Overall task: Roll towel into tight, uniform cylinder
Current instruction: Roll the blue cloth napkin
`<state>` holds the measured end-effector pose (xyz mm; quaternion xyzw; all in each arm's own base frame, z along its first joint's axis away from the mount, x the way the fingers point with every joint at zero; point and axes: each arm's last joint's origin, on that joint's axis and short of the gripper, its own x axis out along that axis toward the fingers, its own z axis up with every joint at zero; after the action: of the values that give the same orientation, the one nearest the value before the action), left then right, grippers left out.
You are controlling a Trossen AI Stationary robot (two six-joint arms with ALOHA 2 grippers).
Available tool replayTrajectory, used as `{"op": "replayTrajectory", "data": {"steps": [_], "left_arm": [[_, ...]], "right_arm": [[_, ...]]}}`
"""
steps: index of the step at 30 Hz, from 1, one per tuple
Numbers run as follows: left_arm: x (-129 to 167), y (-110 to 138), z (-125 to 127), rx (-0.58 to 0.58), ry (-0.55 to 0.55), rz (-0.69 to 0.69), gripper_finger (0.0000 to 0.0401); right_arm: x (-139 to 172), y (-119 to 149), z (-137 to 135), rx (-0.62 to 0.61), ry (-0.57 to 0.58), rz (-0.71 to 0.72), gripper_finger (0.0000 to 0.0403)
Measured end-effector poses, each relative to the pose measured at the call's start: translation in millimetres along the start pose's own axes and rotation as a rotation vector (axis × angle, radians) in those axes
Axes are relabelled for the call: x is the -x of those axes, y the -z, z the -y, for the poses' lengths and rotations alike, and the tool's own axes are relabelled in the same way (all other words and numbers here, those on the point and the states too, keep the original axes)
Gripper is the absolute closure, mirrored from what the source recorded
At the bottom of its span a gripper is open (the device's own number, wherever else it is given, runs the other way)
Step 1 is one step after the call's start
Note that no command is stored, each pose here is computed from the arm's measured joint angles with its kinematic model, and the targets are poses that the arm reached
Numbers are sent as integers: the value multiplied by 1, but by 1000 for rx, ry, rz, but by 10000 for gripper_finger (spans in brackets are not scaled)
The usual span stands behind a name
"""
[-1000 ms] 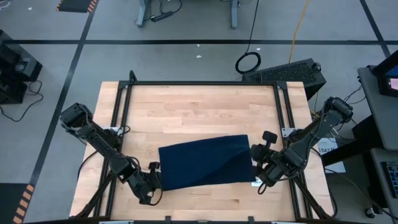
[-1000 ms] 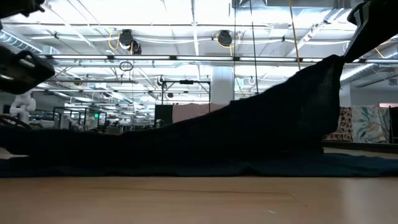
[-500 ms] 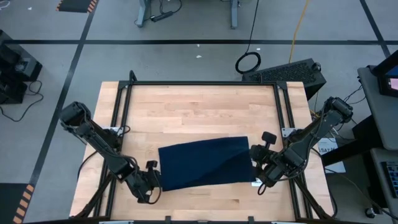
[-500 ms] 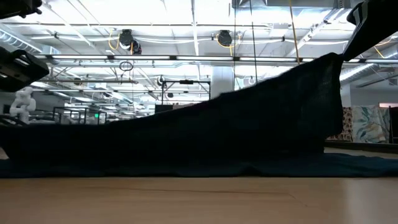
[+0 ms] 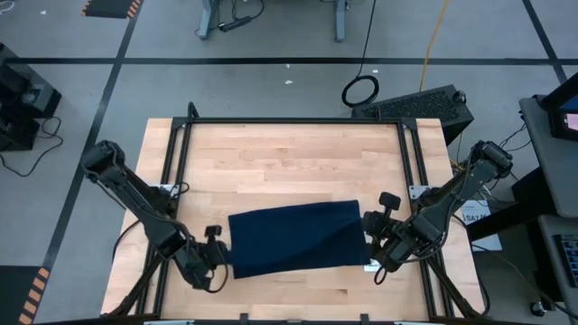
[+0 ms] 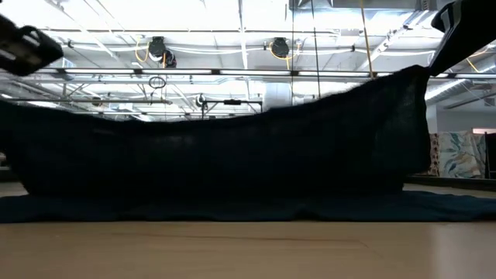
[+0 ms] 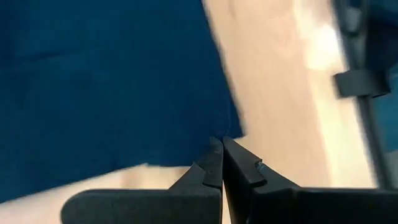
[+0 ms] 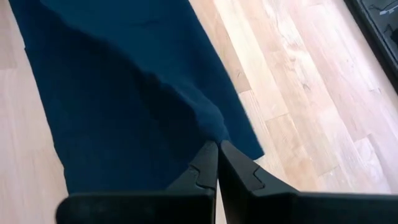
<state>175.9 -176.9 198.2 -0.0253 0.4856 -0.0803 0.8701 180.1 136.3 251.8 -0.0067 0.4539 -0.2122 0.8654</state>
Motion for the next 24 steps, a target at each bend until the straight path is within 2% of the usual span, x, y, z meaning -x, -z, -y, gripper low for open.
{"op": "replayTrajectory", "data": {"steps": [4, 15, 19, 24], "left_arm": [[20, -1, -9, -23, -106, -11, 399], [67, 4, -47, -69, -474, 150, 399], [78, 3, -54, -81, -503, 193, 399], [83, 4, -55, -73, -440, 183, 399]], "right_arm": [[0, -1, 1, 3, 13, 16, 403], [0, -2, 2, 13, 48, 64, 403], [0, -2, 2, 11, 47, 65, 403], [0, -2, 1, 3, 39, 68, 403]]}}
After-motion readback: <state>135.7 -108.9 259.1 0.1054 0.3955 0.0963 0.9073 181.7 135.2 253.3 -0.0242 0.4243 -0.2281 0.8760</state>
